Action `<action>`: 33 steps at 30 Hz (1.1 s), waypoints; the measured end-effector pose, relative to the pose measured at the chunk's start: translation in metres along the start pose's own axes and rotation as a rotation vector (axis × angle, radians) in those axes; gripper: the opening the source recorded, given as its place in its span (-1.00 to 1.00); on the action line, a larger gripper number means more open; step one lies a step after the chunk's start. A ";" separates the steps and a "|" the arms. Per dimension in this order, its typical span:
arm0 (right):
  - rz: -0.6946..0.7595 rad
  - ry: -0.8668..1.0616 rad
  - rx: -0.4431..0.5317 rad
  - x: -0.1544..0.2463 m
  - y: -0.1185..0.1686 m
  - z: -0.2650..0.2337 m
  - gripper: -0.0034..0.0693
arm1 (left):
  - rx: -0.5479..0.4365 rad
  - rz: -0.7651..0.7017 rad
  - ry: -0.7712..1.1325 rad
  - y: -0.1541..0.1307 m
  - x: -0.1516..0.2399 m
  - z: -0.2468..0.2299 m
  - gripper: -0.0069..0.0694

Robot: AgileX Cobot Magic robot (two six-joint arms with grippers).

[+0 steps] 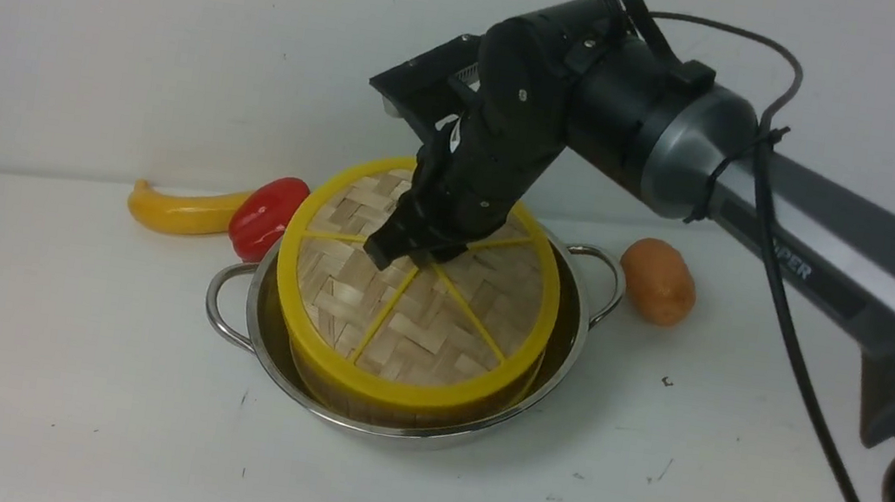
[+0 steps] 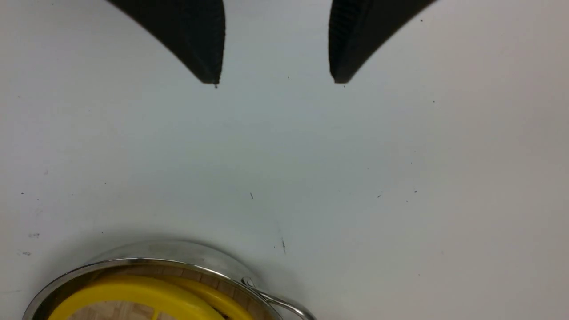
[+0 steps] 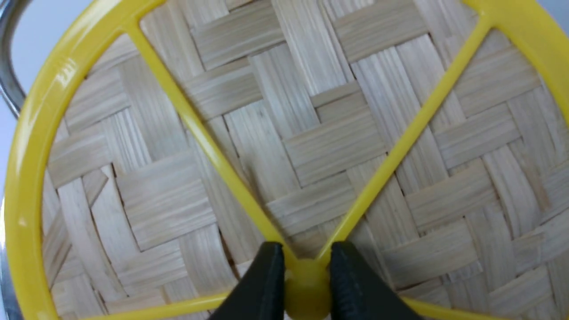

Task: Place the steamer in the pot on the white table, and put the lid on the steamer.
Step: 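Place the bamboo steamer lid onto the steamer basket in the pot with the right gripper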

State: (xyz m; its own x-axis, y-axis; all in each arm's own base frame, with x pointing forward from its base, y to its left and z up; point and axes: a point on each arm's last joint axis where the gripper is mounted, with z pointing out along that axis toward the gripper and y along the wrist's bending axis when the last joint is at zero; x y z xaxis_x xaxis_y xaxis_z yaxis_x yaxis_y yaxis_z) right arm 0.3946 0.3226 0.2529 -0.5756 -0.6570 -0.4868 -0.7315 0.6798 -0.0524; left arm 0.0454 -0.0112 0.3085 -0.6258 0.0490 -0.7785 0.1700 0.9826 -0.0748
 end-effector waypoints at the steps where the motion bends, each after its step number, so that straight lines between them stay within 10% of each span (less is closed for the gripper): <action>1: -0.001 -0.006 0.001 -0.001 0.000 0.000 -0.52 | 0.000 0.000 0.000 0.000 0.000 0.000 -0.01; 33: -0.036 -0.051 0.040 -0.002 -0.003 0.026 -0.52 | 0.000 0.000 0.000 0.000 0.000 0.000 -0.01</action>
State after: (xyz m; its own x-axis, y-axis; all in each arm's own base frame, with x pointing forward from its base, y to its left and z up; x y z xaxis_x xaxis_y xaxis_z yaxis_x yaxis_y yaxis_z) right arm 0.4074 0.3299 0.2315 -0.5288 -0.6648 -0.5276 -0.7361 0.6687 -0.1049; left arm 0.0454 -0.0112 0.3085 -0.6258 0.0490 -0.7785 0.1700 0.9826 -0.0748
